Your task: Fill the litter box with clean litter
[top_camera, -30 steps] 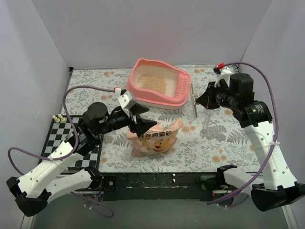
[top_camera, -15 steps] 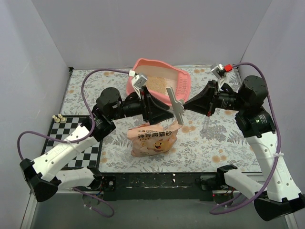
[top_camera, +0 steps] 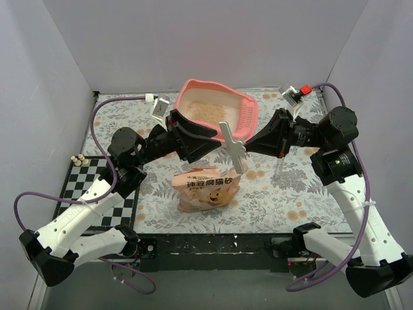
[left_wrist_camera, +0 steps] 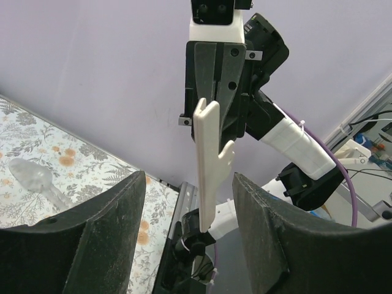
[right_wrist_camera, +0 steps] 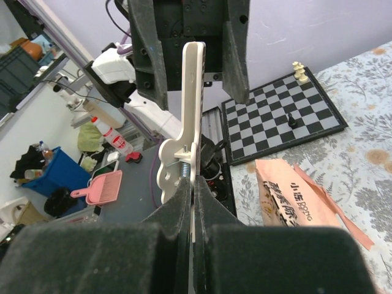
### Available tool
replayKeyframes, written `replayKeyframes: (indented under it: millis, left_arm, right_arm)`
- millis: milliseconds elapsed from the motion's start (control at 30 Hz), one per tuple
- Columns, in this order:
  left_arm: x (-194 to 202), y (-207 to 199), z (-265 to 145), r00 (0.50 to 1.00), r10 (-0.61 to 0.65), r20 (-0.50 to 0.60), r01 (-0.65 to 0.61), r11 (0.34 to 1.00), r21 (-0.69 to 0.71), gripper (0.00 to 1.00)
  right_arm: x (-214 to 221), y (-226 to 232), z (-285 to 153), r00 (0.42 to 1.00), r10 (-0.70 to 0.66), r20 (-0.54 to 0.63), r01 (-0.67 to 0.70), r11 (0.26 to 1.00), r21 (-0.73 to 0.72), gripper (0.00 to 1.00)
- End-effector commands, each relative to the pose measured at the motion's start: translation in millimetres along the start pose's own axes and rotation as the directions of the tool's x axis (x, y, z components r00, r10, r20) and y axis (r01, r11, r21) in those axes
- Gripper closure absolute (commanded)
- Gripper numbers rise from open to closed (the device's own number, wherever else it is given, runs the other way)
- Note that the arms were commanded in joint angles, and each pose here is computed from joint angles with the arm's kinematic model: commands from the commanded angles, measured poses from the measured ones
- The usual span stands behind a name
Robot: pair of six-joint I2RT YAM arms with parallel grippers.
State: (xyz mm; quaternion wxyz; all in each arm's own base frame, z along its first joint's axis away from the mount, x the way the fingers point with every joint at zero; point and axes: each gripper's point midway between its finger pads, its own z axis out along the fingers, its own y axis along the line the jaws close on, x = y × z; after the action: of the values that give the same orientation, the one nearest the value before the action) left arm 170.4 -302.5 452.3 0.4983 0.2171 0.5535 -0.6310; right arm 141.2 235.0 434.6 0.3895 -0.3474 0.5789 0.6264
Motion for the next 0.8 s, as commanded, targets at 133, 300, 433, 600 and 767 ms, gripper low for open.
replayKeyframes:
  millis: [133,300,433,600,767]
  left_arm:
    - [-10.0,-2.9,-0.2,0.999,0.004,0.049,-0.006,0.999,0.051,0.47]
    - [-13.5,-3.3,-2.5,0.998,0.008,0.068,-0.011,0.999,0.052,0.52]
    - [-14.2,-3.1,-3.4,0.998,0.014,0.069,-0.018,0.998,0.057,0.65]
    - [-17.9,-5.9,-5.8,0.996,0.026,0.086,-0.032,0.997,0.071,0.84]
    - [-17.8,-10.1,-8.5,0.995,0.034,0.089,-0.042,0.995,0.087,1.0]
  right_arm:
    - [-3.0,10.3,16.3,1.0,-0.016,0.005,0.016,0.997,-0.07,0.99]
    - [1.1,5.4,22.9,1.0,-0.001,-0.004,0.001,0.998,-0.067,0.99]
    - [2.4,2.6,26.5,1.0,0.007,-0.008,-0.008,0.998,-0.068,0.99]
    - [7.3,-0.3,32.0,1.0,0.013,-0.024,-0.015,0.997,-0.075,0.99]
    - [18.9,-12.8,33.3,0.998,0.032,-0.061,-0.035,0.998,-0.052,0.99]
